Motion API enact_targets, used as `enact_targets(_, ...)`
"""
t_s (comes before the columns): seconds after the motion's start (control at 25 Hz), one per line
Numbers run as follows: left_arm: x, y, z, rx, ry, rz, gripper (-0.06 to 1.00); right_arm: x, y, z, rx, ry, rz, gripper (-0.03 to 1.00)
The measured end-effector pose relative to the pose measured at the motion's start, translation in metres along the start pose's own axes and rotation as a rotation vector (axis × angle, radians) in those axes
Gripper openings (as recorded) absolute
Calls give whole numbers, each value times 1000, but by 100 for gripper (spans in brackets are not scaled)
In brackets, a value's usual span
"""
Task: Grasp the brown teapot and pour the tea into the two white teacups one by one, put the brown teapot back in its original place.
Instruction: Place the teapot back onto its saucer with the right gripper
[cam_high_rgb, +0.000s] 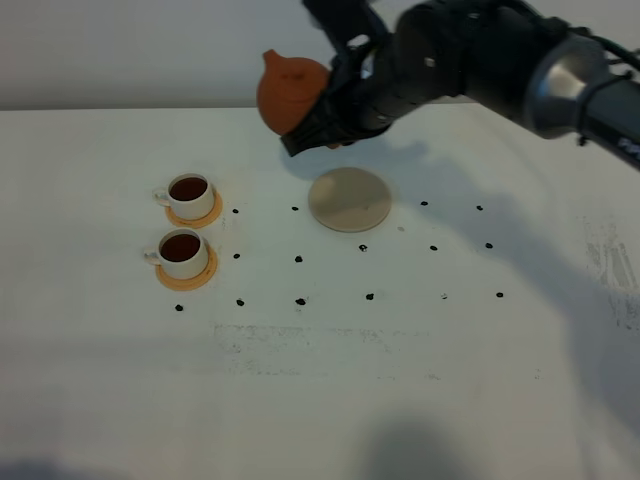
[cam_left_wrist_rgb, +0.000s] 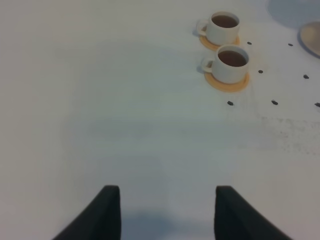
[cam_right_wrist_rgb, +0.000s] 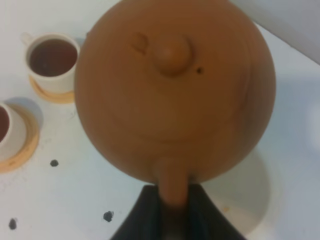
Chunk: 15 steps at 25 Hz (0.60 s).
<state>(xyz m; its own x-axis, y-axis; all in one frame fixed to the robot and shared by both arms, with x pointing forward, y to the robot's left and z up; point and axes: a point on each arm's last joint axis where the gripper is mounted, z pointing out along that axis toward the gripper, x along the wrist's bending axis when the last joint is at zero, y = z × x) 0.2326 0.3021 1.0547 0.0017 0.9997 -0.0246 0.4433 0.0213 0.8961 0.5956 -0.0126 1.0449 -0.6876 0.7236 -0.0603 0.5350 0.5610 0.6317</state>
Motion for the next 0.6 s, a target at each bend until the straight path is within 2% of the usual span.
enact_targets(0.16, 0, 0, 0, 0, 0, 0, 45, -10, -24, 12, 31, -5, 52, 9)
enact_targets(0.6, 0, 0, 0, 0, 0, 0, 45, -5, -58, 67, 92, 29, 124, 9)
